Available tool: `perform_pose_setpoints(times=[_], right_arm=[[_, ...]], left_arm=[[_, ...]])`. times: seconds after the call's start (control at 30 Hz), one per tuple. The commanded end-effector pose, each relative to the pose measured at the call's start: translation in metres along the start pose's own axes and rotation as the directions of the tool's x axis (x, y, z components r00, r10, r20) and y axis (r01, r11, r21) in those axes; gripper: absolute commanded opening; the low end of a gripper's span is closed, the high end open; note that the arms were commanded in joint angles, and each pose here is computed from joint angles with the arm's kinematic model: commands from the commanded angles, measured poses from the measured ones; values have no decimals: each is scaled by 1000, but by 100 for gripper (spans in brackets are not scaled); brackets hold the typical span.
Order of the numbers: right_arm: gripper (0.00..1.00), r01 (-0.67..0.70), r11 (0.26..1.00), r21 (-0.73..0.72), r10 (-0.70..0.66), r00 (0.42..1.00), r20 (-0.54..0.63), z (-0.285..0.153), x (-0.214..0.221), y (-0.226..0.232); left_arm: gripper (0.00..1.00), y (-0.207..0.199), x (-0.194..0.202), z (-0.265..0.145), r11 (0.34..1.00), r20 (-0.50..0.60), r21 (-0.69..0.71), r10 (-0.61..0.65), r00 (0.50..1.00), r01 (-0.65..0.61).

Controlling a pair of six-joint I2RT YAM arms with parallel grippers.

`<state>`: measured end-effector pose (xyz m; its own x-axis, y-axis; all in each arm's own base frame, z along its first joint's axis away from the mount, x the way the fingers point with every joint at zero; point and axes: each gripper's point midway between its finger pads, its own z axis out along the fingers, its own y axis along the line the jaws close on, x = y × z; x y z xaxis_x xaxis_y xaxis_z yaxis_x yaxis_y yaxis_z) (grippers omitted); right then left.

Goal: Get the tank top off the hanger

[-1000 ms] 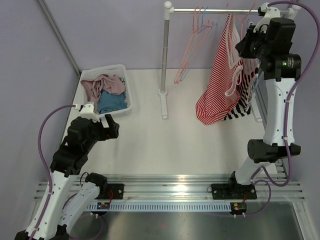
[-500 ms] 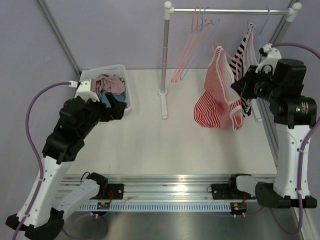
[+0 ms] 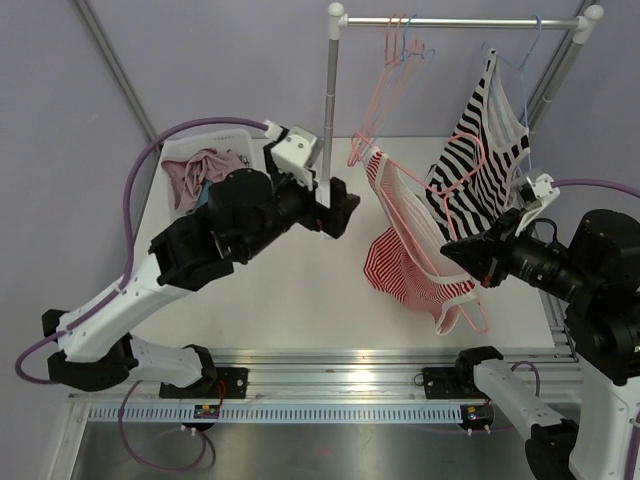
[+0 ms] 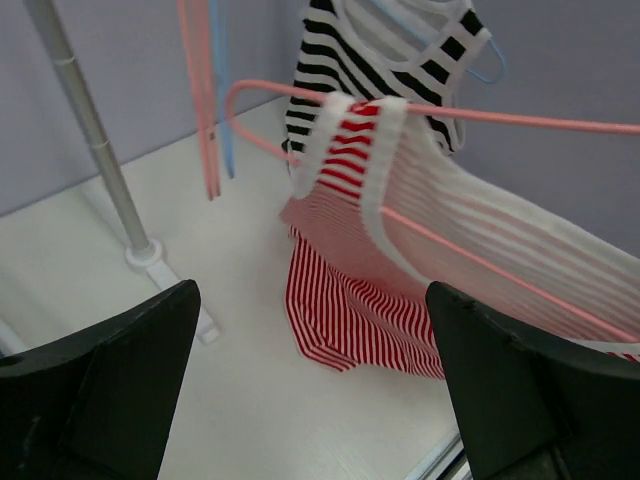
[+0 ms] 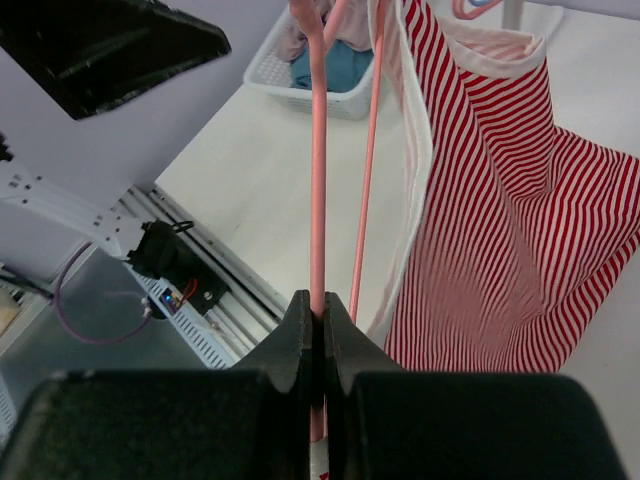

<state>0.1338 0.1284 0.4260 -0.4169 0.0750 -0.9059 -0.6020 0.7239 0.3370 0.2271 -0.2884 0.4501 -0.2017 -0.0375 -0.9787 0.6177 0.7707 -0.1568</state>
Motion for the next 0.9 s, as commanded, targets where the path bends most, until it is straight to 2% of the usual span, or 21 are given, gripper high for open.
perform_pose_setpoints(times=[0.0, 0.1, 0.23, 0.63, 0.67, 0.7, 0.77, 0.8, 0.87], right_arm=[[0, 51, 985, -164, -47, 998, 29, -5, -13, 33], [0, 67, 977, -204, -61, 998, 36, -8, -17, 42], [0, 77, 975, -207, -69, 996, 49, -9, -22, 43], [0, 94, 953, -289, -78, 995, 67, -9, -24, 56], [0, 97, 952, -289, -81, 994, 68, -9, -24, 56], [0, 104, 953, -284, -87, 994, 73, -10, -24, 55], [0, 106, 956, -272, -89, 993, 73, -9, -24, 53], [0, 104, 960, -260, -88, 994, 72, -8, -23, 50], [0, 102, 961, -257, -88, 994, 68, -6, -22, 48]], left_arm=[[99, -24, -47, -11, 989, 155, -67, 137, 978, -128], [98, -30, -45, -2, 977, 151, -117, 193, 969, -177], [91, -21, -35, 5, 965, 126, -181, 216, 968, -192], [81, -11, -14, 27, 952, 111, -221, 241, 964, -212], [77, -9, -12, 30, 950, 105, -226, 242, 965, -213], [67, -5, -12, 32, 951, 104, -234, 233, 967, -204], [55, 0, -10, 33, 948, 95, -245, 230, 969, -201], [41, 4, -10, 31, 948, 96, -252, 226, 970, -196], [29, 7, -11, 29, 948, 103, -259, 219, 970, -186]])
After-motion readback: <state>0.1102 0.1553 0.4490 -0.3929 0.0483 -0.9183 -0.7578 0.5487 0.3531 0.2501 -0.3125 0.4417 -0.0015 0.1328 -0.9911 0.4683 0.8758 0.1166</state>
